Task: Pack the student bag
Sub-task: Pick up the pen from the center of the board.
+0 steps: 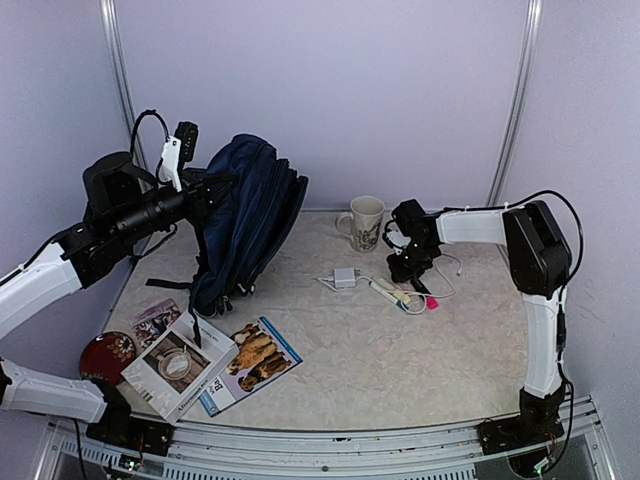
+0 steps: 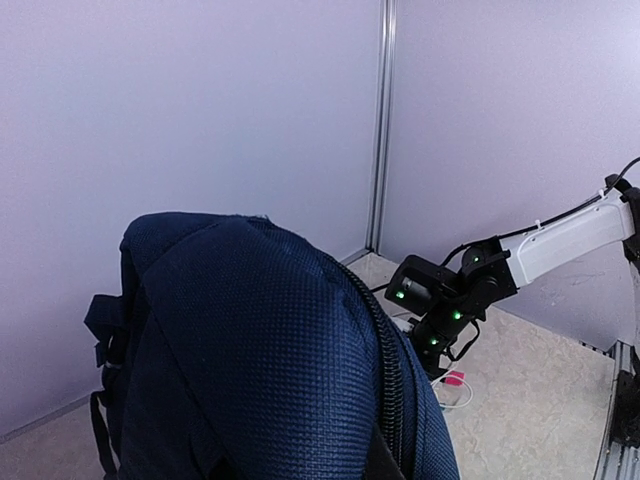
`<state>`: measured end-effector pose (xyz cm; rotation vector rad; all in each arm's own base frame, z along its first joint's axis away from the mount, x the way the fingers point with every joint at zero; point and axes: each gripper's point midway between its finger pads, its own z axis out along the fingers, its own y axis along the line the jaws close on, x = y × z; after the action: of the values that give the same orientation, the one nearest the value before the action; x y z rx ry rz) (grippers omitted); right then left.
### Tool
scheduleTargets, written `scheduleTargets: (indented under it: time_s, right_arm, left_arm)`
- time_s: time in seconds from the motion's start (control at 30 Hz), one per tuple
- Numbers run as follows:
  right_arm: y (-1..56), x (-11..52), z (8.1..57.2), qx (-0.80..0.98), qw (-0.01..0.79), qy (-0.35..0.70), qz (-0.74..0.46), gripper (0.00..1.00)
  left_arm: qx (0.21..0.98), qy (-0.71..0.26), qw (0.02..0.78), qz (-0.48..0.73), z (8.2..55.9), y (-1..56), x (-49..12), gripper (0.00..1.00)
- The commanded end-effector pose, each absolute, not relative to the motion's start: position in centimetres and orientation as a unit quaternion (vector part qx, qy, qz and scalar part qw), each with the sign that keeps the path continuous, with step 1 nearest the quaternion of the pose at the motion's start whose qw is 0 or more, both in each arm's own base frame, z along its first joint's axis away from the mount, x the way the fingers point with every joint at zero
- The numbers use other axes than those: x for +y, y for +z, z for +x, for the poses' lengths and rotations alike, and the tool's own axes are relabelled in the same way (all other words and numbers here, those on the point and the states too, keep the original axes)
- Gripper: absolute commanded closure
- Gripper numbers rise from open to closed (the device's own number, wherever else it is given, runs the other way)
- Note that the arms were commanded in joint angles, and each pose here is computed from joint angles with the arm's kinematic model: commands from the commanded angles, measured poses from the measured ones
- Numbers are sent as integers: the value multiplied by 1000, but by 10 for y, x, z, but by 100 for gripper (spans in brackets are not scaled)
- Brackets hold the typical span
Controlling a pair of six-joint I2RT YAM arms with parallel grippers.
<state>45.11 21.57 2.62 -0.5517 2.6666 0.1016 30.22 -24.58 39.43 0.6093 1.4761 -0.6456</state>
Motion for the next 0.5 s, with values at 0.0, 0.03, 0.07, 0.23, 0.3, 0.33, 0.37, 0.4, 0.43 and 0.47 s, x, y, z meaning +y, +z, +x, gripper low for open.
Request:
scheduleTargets:
  time_s: [0.0,0.03,0.07,0.23,0.3,0.33,0.37,0.4,0.43,0.47]
  right_arm:
    - [74,222,439,949,243,43,-199,100]
    - [85,224,437,944,256,46,-202,100]
    - [100,227,436,938,274,54,-204,100]
    - [207,257,421,871,407,146,-233,100]
    - [255,278,405,822,469,200,-255,100]
    - [281,289,395,789,501,231,-268,100]
    - [307,303,383,748,538,265,-285,100]
    - [331,314,368,708,567,293,-302,100]
    - [351,323,356,673,589,316,-317,100]
    - [370,333,344,639,608,335,-332,100]
  left_arm:
    - [610,-296,680,280,292,415,-242,100]
    - [607,-300,680,283,289,415,-242,100]
    - [603,-302,682,284,288,416,-242,100]
    - [602,-303,681,286,287,413,-242,100]
    - [607,-303,677,286,288,409,-243,100]
    - [609,-304,675,286,289,407,-244,100]
    - [610,-305,673,287,290,406,-245,100]
    - [609,-307,672,288,289,406,-246,100]
    - [609,-309,671,289,289,406,-246,100]
    - [609,-309,671,289,289,406,-246,100]
